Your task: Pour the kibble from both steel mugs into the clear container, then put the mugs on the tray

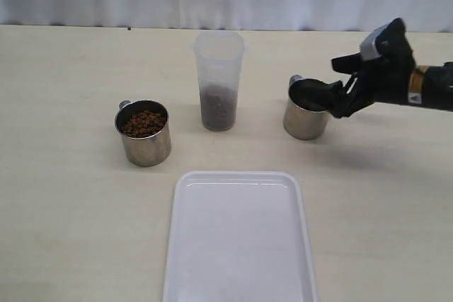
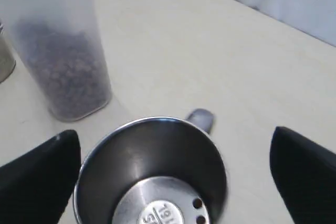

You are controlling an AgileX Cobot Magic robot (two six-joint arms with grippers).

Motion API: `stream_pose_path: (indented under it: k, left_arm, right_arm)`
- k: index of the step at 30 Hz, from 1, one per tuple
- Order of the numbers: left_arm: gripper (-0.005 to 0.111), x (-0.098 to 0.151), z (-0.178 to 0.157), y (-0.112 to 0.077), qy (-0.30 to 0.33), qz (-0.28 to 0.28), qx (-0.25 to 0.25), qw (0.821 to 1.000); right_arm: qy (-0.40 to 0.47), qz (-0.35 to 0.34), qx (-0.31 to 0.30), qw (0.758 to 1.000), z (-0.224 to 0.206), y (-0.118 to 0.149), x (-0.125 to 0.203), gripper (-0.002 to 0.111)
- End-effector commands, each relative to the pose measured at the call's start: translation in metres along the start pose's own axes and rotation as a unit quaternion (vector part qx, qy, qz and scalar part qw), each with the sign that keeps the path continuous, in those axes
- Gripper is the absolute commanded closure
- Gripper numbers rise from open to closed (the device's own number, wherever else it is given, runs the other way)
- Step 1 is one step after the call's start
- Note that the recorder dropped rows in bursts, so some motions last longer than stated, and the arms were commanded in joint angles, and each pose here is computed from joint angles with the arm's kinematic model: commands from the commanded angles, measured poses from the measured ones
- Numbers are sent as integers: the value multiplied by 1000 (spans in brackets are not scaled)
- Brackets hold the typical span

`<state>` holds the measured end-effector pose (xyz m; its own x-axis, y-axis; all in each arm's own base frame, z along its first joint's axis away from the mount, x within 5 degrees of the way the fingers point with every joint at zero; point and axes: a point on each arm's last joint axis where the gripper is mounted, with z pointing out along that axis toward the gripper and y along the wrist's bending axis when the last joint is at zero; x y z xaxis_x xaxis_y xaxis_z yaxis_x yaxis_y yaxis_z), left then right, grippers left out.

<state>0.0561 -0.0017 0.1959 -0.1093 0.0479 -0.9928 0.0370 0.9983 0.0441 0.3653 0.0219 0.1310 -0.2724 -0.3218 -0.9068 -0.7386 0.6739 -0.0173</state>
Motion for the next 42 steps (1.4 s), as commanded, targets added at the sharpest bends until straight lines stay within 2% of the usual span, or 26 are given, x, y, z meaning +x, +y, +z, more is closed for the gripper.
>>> stream_pose_path:
  k: [1, 3, 5, 6, 7, 8, 9, 10, 11, 12, 15, 19, 24, 27, 31, 33, 38, 42]
  left_arm:
    - [107, 0, 0, 0, -5, -3, 3, 1000]
    - [107, 0, 0, 0, -5, -3, 3, 1000]
    - [107, 0, 0, 0, -5, -3, 3, 1000]
    - [107, 0, 0, 0, -5, -3, 3, 1000]
    - [107, 0, 0, 0, -5, -3, 3, 1000]
    - [107, 0, 0, 0, -5, -3, 3, 1000]
    - [107, 0, 0, 0, -5, -3, 3, 1000]
    - [107, 0, 0, 0, -5, -3, 3, 1000]
    - [107, 0, 0, 0, -5, -3, 3, 1000]
    - [107, 0, 0, 0, -5, -3, 3, 1000]
    - [107, 0, 0, 0, -5, -3, 3, 1000]
    - [107, -1, 0, 0, -8, -3, 3, 1000]
    - [107, -1, 0, 0, -8, -3, 3, 1000]
    - [107, -1, 0, 0, -8, -3, 3, 1000]
    - [107, -1, 0, 0, -8, -3, 3, 1000]
    - [107, -1, 0, 0, -8, -3, 3, 1000]
    - [107, -1, 0, 0, -8, -3, 3, 1000]
    - [107, -1, 0, 0, -8, -3, 3, 1000]
  right_arm:
    - [25, 117, 91, 989, -58, -6, -24, 15]
    - [34, 150, 133, 979, -86, -2, -29, 19]
    - [40, 161, 168, 972, -110, 12, -29, 32]
    - [36, 168, 189, 967, -122, 21, -29, 42]
    - [22, 172, 214, 961, -140, 43, -31, 62]
    - [19, 169, 224, 960, -147, 56, -29, 75]
    - [10, 153, 238, 959, -160, 83, -25, 98]
    - [2, 152, 243, 958, -165, 93, -24, 103]
    - [-14, 152, 259, 954, -175, 115, -17, 103]
    - [-20, 151, 275, 949, -180, 124, -14, 103]
    - [-56, 160, 367, 915, -205, 159, 7, 103]
    - [-121, 111, 386, 908, -214, 188, 18, 103]
    - [-183, 52, 404, 895, -225, 203, 12, 103]
    - [-232, 33, 410, 881, -232, 211, 6, 103]
    - [-258, 13, 414, 873, -236, 217, 4, 103]
    - [-261, 15, 408, 875, -236, 218, 4, 103]
    - [-231, 60, 343, 909, -224, 213, 5, 103]
    - [-221, 65, 309, 923, -218, 214, 6, 103]
